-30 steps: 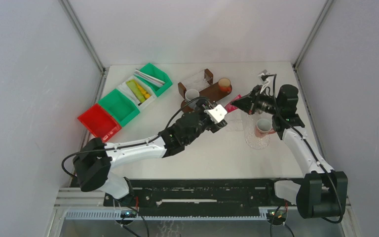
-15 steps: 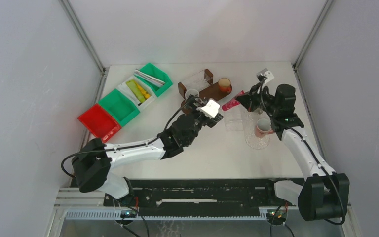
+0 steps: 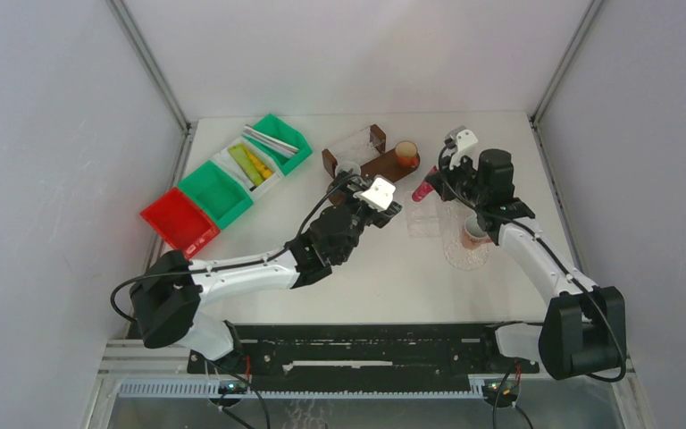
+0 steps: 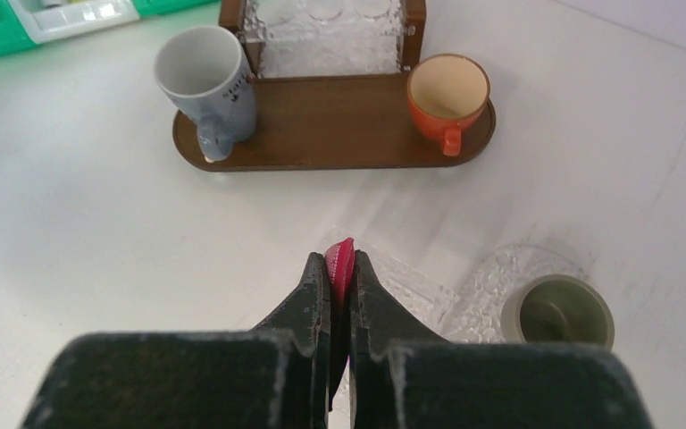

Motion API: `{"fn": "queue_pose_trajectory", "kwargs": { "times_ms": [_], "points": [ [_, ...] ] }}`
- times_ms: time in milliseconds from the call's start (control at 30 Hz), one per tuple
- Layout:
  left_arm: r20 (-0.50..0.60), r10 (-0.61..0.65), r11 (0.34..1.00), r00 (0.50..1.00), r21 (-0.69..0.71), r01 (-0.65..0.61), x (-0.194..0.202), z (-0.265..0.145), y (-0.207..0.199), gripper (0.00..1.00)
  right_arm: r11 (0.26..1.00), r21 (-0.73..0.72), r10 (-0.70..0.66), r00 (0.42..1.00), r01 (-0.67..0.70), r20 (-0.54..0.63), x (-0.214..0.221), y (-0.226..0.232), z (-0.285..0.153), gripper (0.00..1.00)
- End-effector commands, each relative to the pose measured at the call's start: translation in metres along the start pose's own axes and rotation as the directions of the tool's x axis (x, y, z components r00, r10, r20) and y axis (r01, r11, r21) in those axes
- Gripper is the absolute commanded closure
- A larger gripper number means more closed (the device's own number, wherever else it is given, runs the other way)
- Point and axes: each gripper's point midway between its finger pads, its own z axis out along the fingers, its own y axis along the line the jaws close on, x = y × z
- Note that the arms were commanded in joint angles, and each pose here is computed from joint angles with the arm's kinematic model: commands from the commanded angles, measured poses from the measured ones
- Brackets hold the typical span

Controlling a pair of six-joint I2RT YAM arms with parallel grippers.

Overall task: Prepare toiletry sets of a toothbrush and toothpaste on the tray
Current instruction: Place the toothpaste in the toothpaste holder.

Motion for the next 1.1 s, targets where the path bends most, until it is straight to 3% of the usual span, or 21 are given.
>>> {"fn": "queue_pose_trajectory", "kwargs": {
  "times_ms": [0, 400, 867, 1067],
  "points": [
    [0.047, -0.024, 0.999, 0.999, -0.039, 0.026, -0.015, -0.004, 0.014, 0.00, 0.997, 0.028, -0.070, 0.996, 0.069, 0.057, -0.031, -0.006, 0.002, 1.00],
    [0.047, -0.019, 0.999, 0.999, -0.034, 0.021, -0.015, -0.005, 0.012, 0.00, 0.994, 0.017, -0.105, 0.994, 0.105, 0.010, -0.020, -0.003, 0.014, 1.00],
    [0.049, -0.021, 0.999, 0.999, -0.036, 0.023, -0.016, -0.006, 0.014, 0.00, 0.986, 0.037, -0.159, 0.981, 0.164, -0.109, -0.004, -0.001, 0.037, 0.94],
    [0.050, -0.021, 0.999, 0.999, -0.034, 0.022, -0.016, -0.006, 0.014, 0.00, 0.988, 0.023, -0.145, 0.978, 0.150, -0.152, 0.010, 0.000, 0.048, 0.87]
  ]
}}
